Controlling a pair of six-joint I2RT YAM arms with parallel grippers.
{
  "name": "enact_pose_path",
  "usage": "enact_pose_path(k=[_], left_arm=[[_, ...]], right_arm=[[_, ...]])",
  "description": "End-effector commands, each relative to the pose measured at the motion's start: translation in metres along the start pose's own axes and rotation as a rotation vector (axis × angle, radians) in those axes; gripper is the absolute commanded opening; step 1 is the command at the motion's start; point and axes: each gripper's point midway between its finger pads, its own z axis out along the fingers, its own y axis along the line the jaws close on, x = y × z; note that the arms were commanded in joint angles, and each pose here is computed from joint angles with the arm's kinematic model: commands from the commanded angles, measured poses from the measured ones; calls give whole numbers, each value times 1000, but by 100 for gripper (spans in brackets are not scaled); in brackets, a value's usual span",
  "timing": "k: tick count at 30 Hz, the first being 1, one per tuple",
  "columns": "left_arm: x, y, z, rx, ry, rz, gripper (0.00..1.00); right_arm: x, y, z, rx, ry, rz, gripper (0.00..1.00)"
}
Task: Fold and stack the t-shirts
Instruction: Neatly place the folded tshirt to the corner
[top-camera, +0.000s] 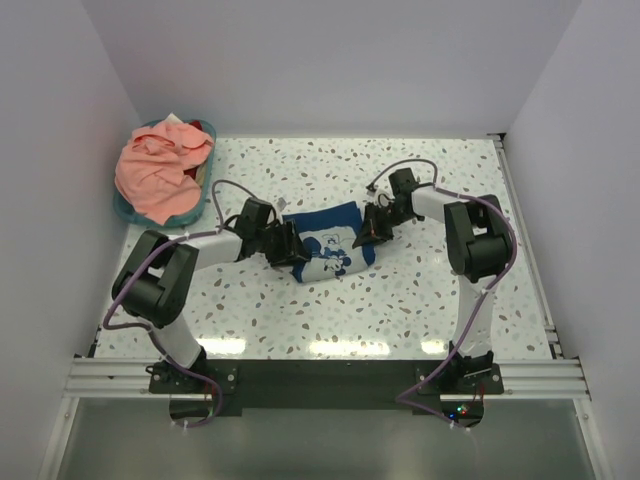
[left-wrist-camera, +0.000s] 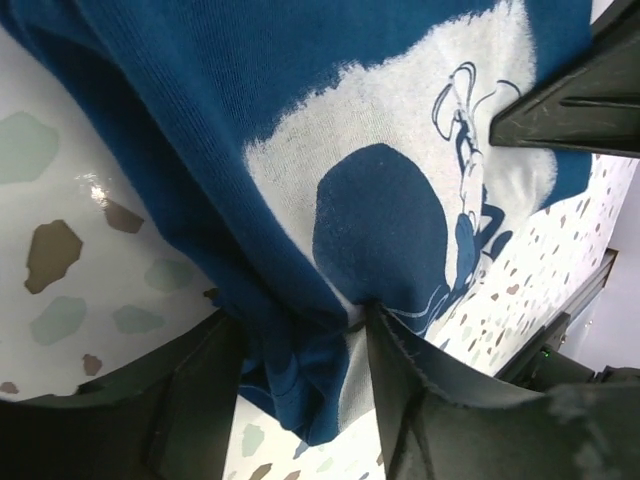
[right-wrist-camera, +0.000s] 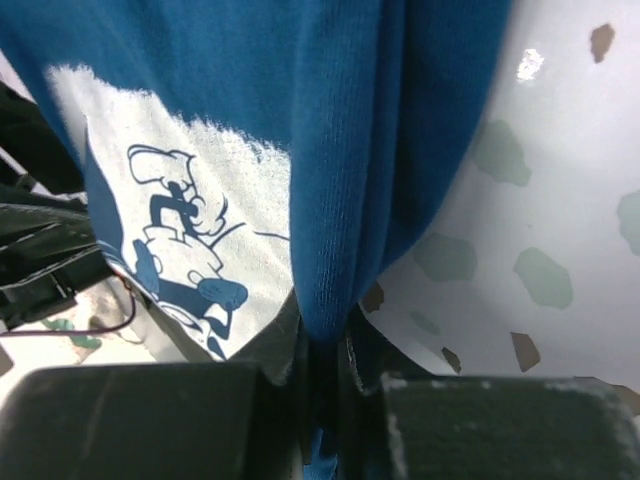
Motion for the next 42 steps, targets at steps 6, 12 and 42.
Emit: enact_pose_path(k=[6,12,42], left_arm=[[-25,-10,-9,-43,-70,60,67],[-45,-30,-23,-33,-121,98,68],[-62,-49,-75,-75,-248,131,70]], right_arm=[[-26,-26,-38,257,-111,16,0],[-57,-74,-101,472,-202,52,0],[-129,-232,-375,1336,-584,371,66]])
